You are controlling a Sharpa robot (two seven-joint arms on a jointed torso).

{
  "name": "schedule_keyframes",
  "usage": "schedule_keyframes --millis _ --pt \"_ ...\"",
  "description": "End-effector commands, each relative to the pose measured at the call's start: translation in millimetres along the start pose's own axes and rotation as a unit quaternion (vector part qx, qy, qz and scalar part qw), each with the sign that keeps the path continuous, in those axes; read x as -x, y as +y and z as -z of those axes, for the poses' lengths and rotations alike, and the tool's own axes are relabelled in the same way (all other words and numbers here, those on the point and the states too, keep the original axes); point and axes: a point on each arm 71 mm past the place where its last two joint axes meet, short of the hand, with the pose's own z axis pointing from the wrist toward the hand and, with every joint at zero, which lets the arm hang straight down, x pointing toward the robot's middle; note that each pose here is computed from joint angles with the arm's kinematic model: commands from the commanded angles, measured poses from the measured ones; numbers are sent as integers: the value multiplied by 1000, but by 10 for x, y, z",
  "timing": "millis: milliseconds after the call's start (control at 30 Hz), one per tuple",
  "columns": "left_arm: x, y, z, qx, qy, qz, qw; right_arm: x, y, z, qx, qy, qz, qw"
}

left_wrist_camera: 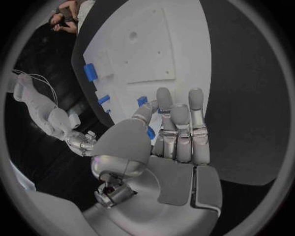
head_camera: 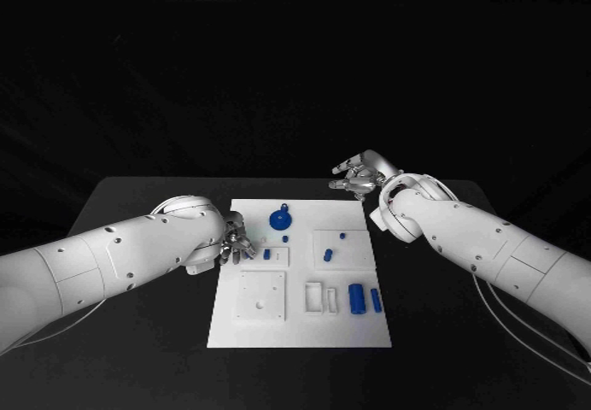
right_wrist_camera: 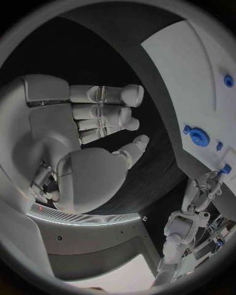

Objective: Assemble the parts on the task board

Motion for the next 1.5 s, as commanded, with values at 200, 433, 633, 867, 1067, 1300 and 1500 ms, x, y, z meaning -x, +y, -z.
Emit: schedule_keyframes --millis 200,433,633,867,1067,1300,1500 --pt "-55 28 -16 7 25 -18 1000 -16 8 0 3 7 2 1000" --pt "-47 44 -23 9 30 -22 999 -16 6 -1 3 7 2 1000" --pt "-38 45 -31 9 33 -24 999 -20 5 -2 2 8 2 1000" --pt "-30 27 -44 11 34 -30 999 -22 6 -3 2 8 2 1000" --pt "-16 -15 -54 14 24 -53 998 -22 6 -3 2 8 2 1000" --pt "-7 -49 -72 16 22 -59 998 -28 14 -4 3 9 1 1000" --pt "-8 -59 -77 16 24 -57 998 -27 14 -3 3 10 1 1000"
